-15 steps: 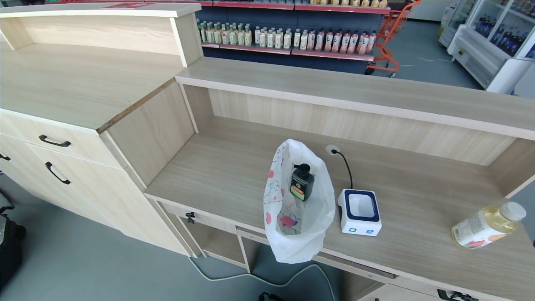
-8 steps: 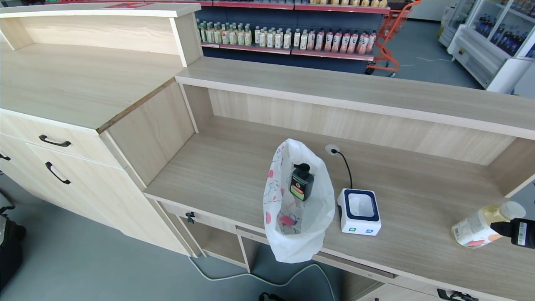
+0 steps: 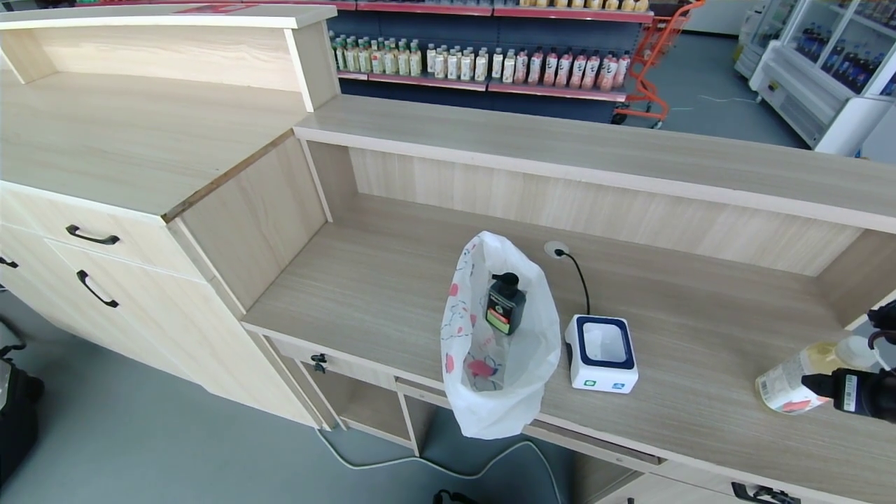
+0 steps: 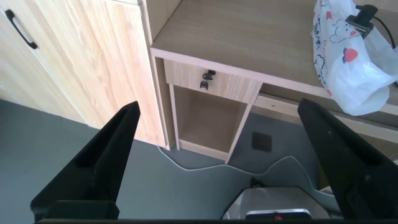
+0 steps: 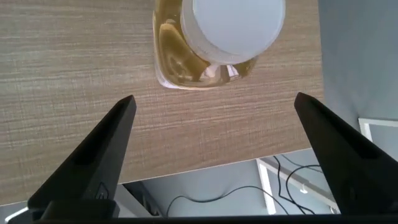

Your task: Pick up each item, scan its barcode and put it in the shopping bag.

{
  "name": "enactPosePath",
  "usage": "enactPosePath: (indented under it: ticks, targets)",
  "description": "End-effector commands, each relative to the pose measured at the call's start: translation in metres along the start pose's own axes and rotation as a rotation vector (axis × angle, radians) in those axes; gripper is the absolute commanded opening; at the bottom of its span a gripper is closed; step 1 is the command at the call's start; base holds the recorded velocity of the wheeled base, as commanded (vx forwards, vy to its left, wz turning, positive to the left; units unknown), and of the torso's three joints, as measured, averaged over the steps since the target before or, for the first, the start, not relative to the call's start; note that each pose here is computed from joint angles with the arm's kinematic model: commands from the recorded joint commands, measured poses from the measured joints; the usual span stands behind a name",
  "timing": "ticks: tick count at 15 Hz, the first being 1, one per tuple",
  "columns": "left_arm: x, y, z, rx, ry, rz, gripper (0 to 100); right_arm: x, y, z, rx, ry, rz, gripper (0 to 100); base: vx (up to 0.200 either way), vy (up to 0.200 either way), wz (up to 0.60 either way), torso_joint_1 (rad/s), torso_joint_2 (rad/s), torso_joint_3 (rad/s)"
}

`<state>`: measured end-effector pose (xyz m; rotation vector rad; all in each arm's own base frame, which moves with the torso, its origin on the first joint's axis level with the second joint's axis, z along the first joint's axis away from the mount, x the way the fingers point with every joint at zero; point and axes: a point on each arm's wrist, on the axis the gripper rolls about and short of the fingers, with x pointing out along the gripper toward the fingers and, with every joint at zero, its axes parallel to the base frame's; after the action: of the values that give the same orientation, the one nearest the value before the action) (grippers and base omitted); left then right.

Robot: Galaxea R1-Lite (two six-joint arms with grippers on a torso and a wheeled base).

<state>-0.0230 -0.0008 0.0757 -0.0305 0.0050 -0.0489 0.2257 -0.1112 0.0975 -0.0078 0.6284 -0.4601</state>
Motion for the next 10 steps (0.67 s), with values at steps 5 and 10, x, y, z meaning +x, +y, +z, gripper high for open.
enactPosePath:
  ticks: [5, 10]
  targets:
    - [0.0, 0.0, 0.0, 0.0, -0.001, 0.0, 100, 0.023, 0.004, -0.006, -0.003, -0.003, 0.007, 100, 0.0, 0.0, 0.0, 0.0, 0.0, 0.0]
    - [0.0, 0.0, 0.0, 0.0, 0.0, 0.0, 100, 0.034, 0.006, -0.012, -0.004, -0.016, 0.024, 100, 0.0, 0.0, 0.0, 0.0, 0.0, 0.0]
